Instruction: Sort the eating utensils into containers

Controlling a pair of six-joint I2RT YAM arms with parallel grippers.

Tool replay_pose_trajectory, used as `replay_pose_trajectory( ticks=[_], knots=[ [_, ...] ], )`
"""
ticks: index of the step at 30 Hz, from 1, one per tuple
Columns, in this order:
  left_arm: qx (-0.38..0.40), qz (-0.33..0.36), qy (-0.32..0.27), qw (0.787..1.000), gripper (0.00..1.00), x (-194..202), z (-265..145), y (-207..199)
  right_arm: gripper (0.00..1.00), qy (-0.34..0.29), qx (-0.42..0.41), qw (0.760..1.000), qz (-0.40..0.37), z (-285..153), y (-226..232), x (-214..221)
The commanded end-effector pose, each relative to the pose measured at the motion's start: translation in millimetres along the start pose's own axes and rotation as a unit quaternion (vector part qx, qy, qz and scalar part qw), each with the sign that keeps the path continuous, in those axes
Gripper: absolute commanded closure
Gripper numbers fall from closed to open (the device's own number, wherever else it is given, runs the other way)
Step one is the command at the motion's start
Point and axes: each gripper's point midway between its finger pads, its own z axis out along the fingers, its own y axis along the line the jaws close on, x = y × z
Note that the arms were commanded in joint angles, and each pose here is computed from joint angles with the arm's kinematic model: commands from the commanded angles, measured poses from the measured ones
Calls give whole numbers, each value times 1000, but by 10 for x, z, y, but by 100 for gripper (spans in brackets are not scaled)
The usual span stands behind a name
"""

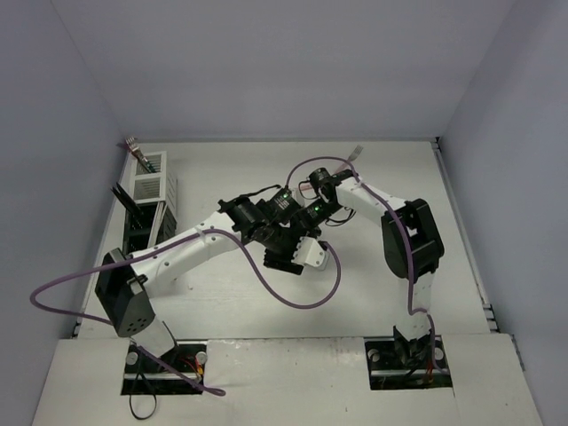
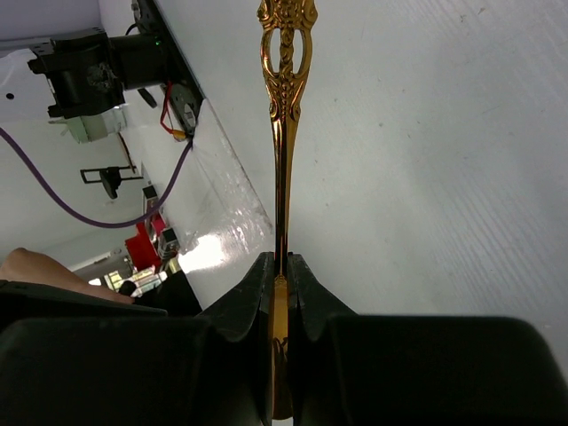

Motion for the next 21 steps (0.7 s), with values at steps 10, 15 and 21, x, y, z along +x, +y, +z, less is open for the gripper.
replay_pose_trajectory(
  ticks=[10, 15, 21],
  knots=[
    [18, 21, -14, 1000, 51, -173, 181, 178, 100, -15, -42, 999, -15, -176, 469, 35],
    [24, 5, -10, 1000, 66, -158, 265, 207, 100, -15, -52, 998, -15, -186, 515, 48],
    [33, -18, -10, 999, 77, -157, 312, 168, 97, -17, -61, 998, -29, -211, 570, 80]
  ],
)
